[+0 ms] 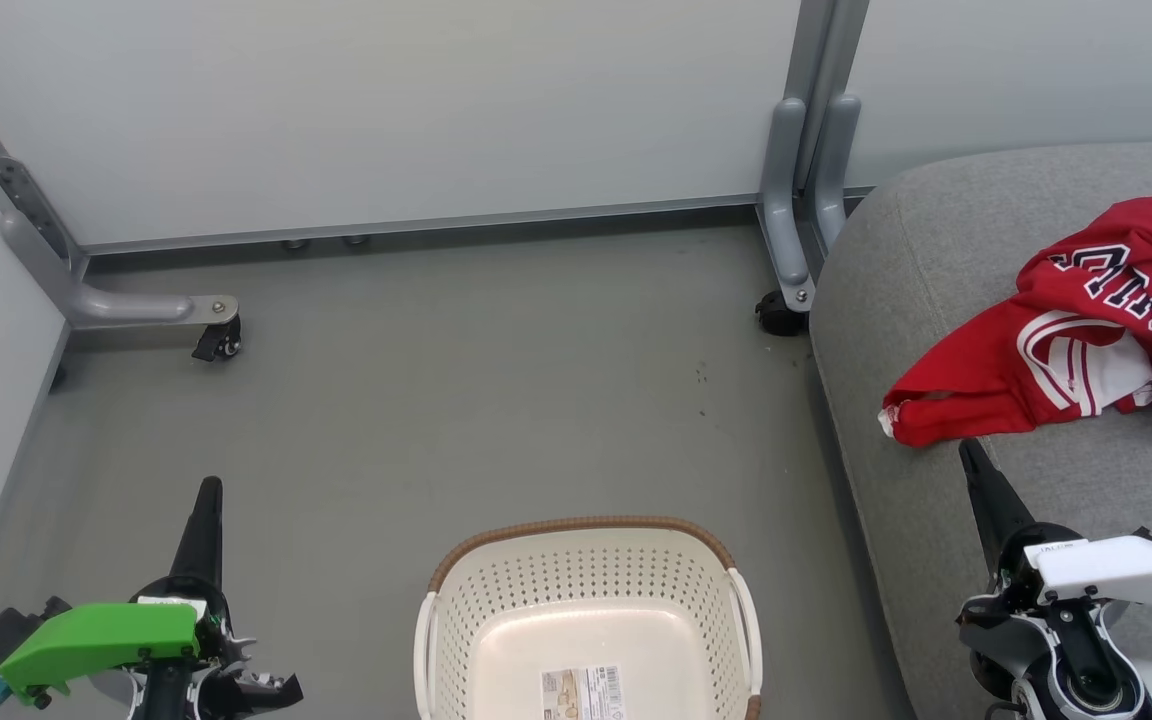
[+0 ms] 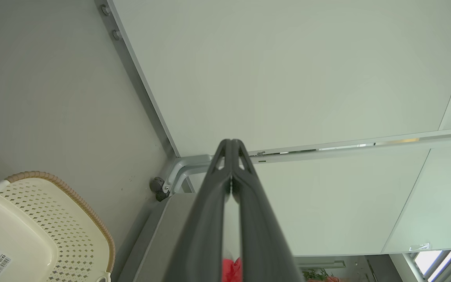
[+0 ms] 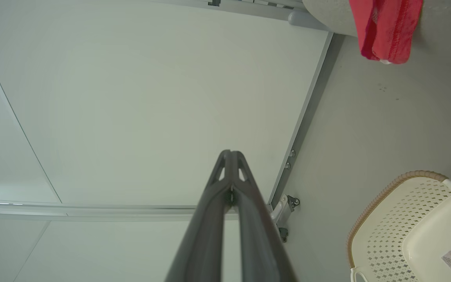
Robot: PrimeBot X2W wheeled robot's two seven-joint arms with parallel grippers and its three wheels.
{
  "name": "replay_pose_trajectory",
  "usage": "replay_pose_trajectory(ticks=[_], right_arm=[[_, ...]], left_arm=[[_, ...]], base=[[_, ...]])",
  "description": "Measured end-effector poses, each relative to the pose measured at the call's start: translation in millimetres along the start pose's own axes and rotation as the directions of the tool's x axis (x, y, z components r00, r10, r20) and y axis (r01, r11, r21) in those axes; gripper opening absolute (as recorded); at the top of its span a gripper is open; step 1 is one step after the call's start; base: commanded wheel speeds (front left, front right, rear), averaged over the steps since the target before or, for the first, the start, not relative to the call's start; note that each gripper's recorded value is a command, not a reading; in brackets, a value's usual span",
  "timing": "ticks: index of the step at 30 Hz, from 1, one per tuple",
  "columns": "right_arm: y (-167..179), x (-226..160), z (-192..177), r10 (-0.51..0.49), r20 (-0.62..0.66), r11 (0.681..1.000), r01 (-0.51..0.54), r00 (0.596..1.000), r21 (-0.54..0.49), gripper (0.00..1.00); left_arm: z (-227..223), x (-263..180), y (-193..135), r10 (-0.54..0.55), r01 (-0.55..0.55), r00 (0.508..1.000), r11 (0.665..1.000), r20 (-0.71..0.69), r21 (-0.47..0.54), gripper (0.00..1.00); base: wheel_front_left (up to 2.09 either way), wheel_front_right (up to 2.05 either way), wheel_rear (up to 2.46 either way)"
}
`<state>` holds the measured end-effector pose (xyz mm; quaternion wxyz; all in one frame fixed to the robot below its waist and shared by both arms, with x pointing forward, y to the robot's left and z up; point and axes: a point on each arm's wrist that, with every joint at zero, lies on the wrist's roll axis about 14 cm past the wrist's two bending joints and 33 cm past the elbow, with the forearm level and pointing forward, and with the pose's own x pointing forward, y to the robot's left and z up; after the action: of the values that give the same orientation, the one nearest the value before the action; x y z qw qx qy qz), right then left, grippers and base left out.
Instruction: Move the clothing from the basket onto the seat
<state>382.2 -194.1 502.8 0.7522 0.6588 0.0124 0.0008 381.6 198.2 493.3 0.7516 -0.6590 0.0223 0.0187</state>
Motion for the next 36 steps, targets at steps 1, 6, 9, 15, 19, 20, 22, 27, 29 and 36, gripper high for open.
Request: replay_pose_trajectory(ticks=[1,6,9,15,19,20,22,27,29,36], right_arm=[[0,0,0,0.001,0.0,1.0,-0.001,1.0,0.006,0.0],[2,3,2,0.006,0.008,0.999,-0.007,1.0,0.043,0.0],[1,3,3,0.005,0.01,0.998,-0.006,1.0,0.064,0.0],[1,4,5,0.003,0.017,0.995,-0.005,1.0,0.104,0.0],[1,5,6,0.005,0.019,0.991,-0.008,1.0,0.131,0.0],[2,6,6,0.008,0.02,0.991,-0.01,1.0,0.134,0.0],[2,6,6,0.008,0.02,0.991,-0.011,1.0,0.134,0.0],[2,6,6,0.008,0.02,0.991,-0.011,1.0,0.135,0.0],[2,6,7,0.008,0.02,0.991,-0.011,1.0,0.135,0.0],[2,6,7,0.008,0.021,0.991,-0.011,1.0,0.136,0.0]], left_arm=[[0,0,0,-0.001,0.001,1.0,1.0,0.002,-0.006,0.0],[1,2,-3,-0.013,0.013,1.0,0.999,0.001,-0.041,0.0],[1,3,-5,-0.023,0.023,1.0,0.998,0.004,-0.064,0.0],[2,3,-6,-0.03,0.03,1.0,0.994,0.005,-0.103,0.0],[3,5,-9,-0.042,0.042,0.999,0.99,0.008,-0.132,0.0],[3,5,-10,-0.045,0.046,0.999,0.99,0.008,-0.134,0.0],[3,5,-10,-0.045,0.046,0.999,0.99,0.008,-0.134,0.0],[3,5,-10,-0.045,0.046,0.999,0.99,0.008,-0.134,0.0],[3,5,-10,-0.045,0.046,0.999,0.99,0.008,-0.134,0.0],[3,5,-10,-0.046,0.046,0.999,0.99,0.008,-0.134,0.0]], base=[[0.0,0.0,0.0],[0.0,0.0,0.0],[0.0,0.0,0.0],[0.0,0.0,0.0],[0.0,0.0,0.0],[0.0,0.0,0.0],[0.0,0.0,0.0],[0.0,0.0,0.0],[0.0,0.0,0.0],[0.0,0.0,0.0]])
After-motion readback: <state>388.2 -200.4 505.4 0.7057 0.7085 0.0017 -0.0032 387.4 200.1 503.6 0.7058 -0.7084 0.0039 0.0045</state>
